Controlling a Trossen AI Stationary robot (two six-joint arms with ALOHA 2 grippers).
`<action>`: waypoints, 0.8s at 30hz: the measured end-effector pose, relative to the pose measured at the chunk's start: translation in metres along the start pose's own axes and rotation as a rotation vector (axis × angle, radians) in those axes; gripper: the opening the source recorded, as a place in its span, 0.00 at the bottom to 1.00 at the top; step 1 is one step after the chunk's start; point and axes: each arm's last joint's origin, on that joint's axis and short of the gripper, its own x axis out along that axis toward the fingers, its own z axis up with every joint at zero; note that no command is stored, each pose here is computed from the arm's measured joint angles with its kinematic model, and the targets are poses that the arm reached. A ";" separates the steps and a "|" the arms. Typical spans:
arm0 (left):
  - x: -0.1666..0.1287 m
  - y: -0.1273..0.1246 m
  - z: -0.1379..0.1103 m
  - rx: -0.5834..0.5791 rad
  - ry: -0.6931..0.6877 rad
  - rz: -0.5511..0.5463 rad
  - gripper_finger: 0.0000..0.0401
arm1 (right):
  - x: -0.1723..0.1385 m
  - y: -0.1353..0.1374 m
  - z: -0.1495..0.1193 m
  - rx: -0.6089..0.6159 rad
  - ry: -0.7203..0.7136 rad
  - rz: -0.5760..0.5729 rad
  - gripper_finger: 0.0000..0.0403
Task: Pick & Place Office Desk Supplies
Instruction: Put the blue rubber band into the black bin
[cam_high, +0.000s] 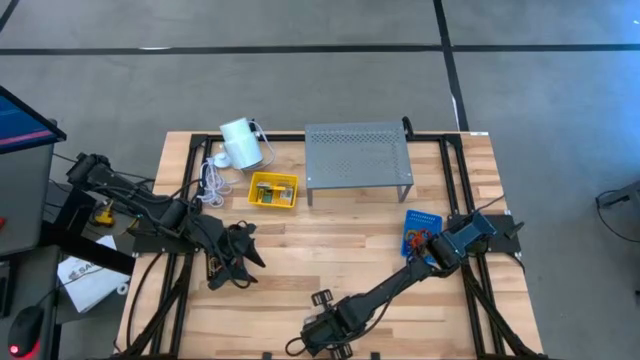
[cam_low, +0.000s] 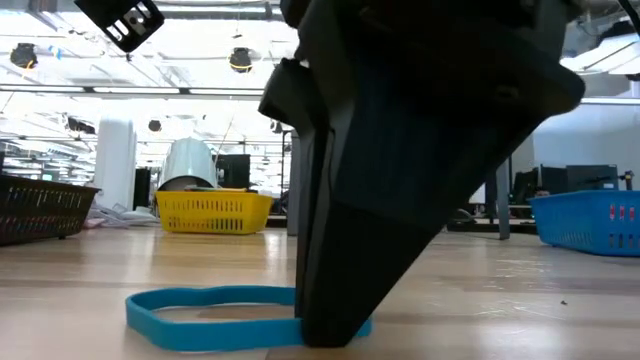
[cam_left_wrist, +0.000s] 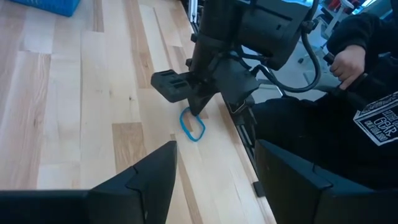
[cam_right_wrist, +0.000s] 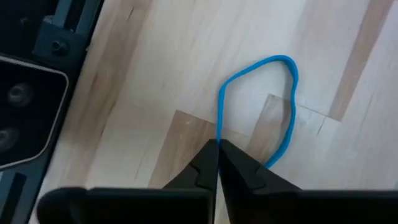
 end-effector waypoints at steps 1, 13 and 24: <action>0.000 0.000 0.000 0.000 0.000 0.000 0.53 | 0.000 -0.001 0.000 0.017 0.001 0.000 0.03; 0.000 0.000 0.000 -0.001 0.001 -0.001 0.53 | -0.012 -0.005 0.004 0.122 -0.001 -0.040 0.00; 0.000 0.000 0.001 0.015 -0.006 -0.002 0.53 | -0.076 -0.013 0.013 0.191 -0.100 -0.048 0.00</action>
